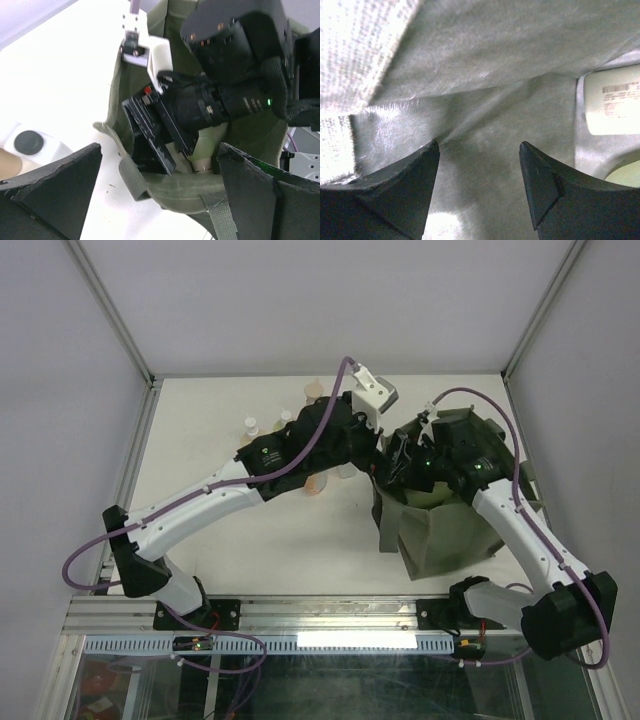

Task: Take the personal care products out of the canvas bag
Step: Adjust the canvas bag at the center of the board.

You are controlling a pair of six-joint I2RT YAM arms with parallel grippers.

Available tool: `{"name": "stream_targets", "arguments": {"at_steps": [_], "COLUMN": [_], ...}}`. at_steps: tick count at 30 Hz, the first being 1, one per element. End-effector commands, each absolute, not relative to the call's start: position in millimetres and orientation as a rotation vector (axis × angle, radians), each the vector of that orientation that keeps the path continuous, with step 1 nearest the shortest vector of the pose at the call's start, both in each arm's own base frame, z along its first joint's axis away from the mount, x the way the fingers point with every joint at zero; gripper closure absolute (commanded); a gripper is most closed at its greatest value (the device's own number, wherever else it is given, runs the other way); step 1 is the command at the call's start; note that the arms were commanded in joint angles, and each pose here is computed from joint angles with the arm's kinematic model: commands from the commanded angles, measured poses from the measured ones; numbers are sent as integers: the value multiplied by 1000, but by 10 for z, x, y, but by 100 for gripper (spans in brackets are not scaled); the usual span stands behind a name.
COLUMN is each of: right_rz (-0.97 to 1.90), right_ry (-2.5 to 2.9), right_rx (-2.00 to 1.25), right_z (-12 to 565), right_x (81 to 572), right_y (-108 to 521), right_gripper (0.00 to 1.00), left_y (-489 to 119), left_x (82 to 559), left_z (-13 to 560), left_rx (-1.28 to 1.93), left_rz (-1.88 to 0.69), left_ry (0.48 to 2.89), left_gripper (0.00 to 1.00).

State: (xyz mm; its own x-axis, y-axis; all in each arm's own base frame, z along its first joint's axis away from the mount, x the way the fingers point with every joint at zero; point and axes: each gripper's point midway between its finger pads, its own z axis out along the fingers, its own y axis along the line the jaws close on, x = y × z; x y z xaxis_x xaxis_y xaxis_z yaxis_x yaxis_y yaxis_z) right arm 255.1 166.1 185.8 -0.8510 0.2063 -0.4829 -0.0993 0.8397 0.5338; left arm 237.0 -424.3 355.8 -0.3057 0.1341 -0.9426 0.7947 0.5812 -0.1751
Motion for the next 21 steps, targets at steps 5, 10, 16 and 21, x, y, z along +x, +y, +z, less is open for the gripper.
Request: {"name": "stream_targets", "arguments": {"at_steps": [5, 10, 16, 21], "right_rz": [814, 569, 387, 391], "right_ry": [2445, 2488, 2446, 2454], "right_rx": [114, 302, 508, 714], "right_z": [2274, 2353, 2604, 2486], "right_x": [2124, 1856, 1564, 1210], "right_y": [1761, 1277, 828, 675], "right_gripper": [28, 25, 24, 29], "left_y": [-3986, -4118, -4233, -4329], "left_x": [2469, 2469, 2408, 2368], "left_z": [3732, 3623, 3409, 3223], "left_rx": [730, 786, 839, 908], "left_rz": [-777, -794, -832, -848], "left_ry": [1745, 1758, 1807, 1850], "left_gripper": [1, 1, 1, 1]}}
